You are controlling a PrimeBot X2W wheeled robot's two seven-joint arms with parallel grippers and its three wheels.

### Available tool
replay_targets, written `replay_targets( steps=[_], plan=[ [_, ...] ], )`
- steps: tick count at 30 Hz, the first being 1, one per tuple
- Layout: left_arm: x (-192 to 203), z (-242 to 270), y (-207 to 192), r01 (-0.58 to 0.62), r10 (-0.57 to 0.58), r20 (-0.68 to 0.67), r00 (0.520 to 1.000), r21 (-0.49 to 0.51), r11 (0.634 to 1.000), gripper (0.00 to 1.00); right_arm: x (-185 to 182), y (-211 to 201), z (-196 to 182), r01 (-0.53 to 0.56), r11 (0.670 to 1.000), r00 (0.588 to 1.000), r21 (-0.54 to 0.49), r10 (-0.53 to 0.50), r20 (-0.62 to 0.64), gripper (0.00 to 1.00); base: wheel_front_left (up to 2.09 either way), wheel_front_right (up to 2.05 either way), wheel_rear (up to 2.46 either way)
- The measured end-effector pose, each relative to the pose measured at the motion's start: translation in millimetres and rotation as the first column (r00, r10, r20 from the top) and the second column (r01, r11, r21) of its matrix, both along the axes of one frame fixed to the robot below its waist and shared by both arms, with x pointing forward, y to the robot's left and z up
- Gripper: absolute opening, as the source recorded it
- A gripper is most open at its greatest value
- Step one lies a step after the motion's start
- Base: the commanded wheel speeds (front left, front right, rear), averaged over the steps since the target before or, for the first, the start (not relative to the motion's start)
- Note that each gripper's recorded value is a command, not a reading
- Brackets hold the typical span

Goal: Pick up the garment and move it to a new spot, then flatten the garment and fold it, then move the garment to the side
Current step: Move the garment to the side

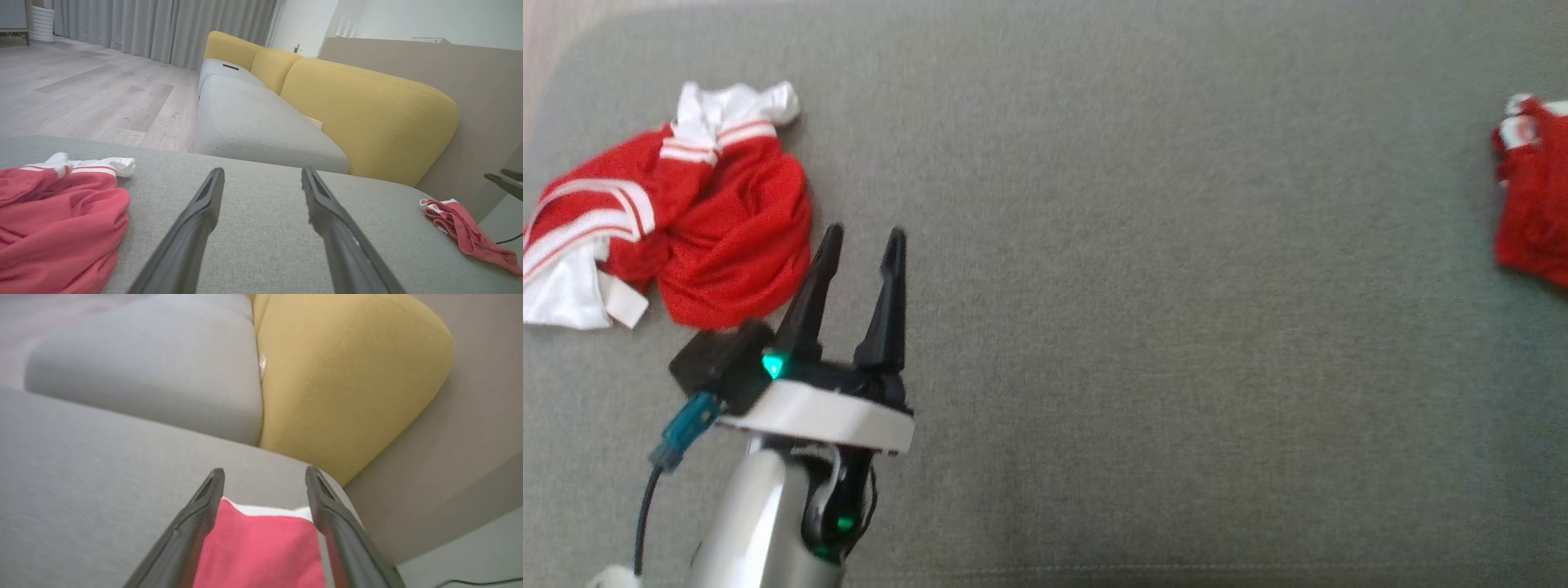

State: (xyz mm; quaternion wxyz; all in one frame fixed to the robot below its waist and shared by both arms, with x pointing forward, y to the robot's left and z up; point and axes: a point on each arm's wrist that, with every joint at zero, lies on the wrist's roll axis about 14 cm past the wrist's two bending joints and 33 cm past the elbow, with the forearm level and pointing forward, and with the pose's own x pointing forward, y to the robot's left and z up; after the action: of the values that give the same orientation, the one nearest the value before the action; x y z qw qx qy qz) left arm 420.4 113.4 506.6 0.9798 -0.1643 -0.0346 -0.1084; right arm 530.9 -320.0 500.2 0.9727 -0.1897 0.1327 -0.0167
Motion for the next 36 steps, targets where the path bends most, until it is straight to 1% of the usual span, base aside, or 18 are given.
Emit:
replay_targets(
  steps=[3,5,6,10,15,18,22,26,31,36],
  plan=[
    [-11,4,2,-0.009,0.009,0.005,1.0,-0.002,1.0,1.0,-5,44,21,-0.066,0.988,0.99,0.137,0.049,0.129,1.0,0.0,0.0,0.0],
    [-18,8,1,-0.007,0.007,0.014,1.0,-0.004,1.0,1.0,-14,70,33,-0.11,0.969,0.976,0.221,0.063,0.21,1.0,0.0,0.0,0.0],
    [-18,8,1,-0.007,0.007,0.014,1.0,-0.004,1.0,1.0,-14,70,33,-0.11,0.969,0.976,0.221,0.063,0.21,1.0,0.0,0.0,0.0],
    [-29,19,3,-0.016,0.017,0.041,0.999,-0.005,1.0,1.0,-41,118,49,-0.194,0.913,0.946,0.359,0.078,0.313,1.0,0.0,0.0,0.0],
    [-47,24,5,-0.027,0.028,0.054,0.998,-0.006,1.0,1.0,-90,164,41,-0.253,0.843,0.933,0.475,0.083,0.35,1.0,0.0,0.0,0.0],
    [-58,23,7,-0.034,0.034,0.052,0.998,-0.006,0.999,1.0,-117,173,33,-0.262,0.824,0.932,0.503,0.08,0.354,1.0,0.0,0.0,0.0],
    [-68,17,10,-0.047,0.048,0.032,0.998,-0.005,0.999,1.0,-140,175,22,-0.26,0.818,0.934,0.513,0.077,0.35,1.0,0.0,0.0,0.0],
    [-75,14,12,-0.053,0.053,0.023,0.998,-0.003,0.999,1.0,-156,182,9,-0.256,0.789,0.941,0.559,0.072,0.33,1.0,0.0,0.0,0.0],
    [-82,8,13,-0.057,0.057,0.009,0.998,0.003,0.998,1.0,-171,182,-8,-0.229,0.781,0.955,0.581,0.064,0.289,1.0,0.0,0.0,0.0],
    [-83,10,10,-0.049,0.049,0.013,0.999,0.001,0.999,1.0,-172,181,-9,-0.225,0.782,0.956,0.582,0.061,0.288,1.0,0.0,0.0,0.0]
  ],
)
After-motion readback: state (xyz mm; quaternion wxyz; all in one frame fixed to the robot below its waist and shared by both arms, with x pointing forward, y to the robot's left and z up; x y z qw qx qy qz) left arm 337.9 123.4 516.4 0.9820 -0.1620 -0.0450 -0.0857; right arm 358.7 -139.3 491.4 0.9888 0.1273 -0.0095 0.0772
